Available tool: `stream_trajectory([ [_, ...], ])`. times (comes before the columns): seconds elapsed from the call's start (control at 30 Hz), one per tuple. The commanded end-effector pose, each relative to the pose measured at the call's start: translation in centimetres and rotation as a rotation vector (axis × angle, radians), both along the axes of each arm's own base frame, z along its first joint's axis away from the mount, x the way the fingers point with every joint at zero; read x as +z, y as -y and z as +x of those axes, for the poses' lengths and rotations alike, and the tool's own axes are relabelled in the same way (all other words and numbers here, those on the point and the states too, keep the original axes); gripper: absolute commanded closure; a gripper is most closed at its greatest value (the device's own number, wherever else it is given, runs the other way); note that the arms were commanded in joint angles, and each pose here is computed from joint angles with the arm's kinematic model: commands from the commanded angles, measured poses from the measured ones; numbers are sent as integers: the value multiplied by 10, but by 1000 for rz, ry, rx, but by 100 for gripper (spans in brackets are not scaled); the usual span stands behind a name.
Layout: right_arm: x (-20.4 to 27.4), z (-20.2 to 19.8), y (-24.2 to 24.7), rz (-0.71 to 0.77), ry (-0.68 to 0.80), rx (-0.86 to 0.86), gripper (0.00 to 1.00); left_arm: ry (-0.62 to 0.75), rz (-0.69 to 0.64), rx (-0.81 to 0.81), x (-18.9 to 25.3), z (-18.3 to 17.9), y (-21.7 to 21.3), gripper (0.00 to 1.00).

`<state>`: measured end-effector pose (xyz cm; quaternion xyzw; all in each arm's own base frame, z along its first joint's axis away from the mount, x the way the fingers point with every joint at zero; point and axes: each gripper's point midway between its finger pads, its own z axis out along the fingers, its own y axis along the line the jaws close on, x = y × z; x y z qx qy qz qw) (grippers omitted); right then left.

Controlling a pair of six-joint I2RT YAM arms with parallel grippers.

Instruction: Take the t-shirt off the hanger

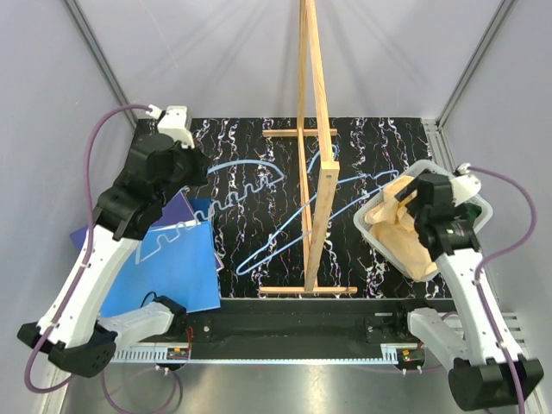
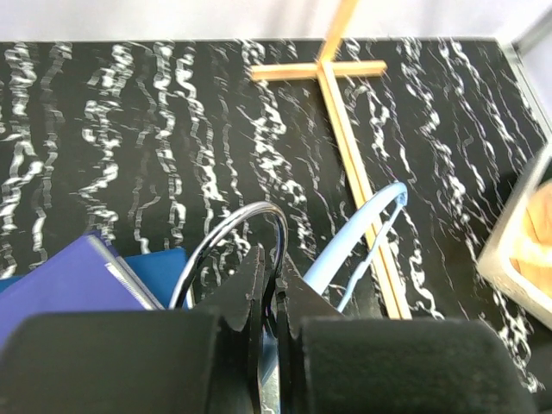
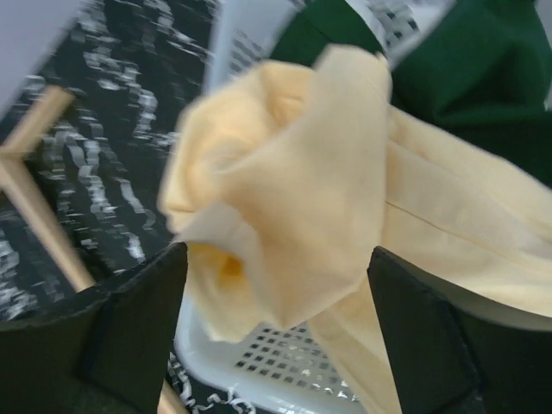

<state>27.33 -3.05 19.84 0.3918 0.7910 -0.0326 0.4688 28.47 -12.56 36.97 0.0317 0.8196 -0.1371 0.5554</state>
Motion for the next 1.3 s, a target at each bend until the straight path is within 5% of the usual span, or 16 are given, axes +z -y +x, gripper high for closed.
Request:
stream_trajectory([
  [0.0, 96, 2, -15, -73, 241, 207, 1, 39, -63, -110, 21, 7, 25, 100],
  [0.13, 120, 7, -59, -12, 397, 455, 0, 17, -115, -161, 16, 15, 44, 100],
  [0.37, 84, 22, -123, 245, 410, 702, 0, -36, -207, -272, 11, 19, 76, 100],
  [0.63, 64, 24, -152, 351, 499, 845, 2, -108, -232, -299, -11, 25, 89, 100],
  [0.9, 61, 3, -216, 568, 630, 1315, 1, -166, -284, -373, -24, 37, 115, 100],
  [1.07, 49, 3, -225, 604, 604, 1420, 1, -194, -308, -423, -24, 36, 126, 100],
  [1.27, 51, -2, -231, 624, 607, 1514, 16, -217, -326, -456, -26, 33, 132, 100],
])
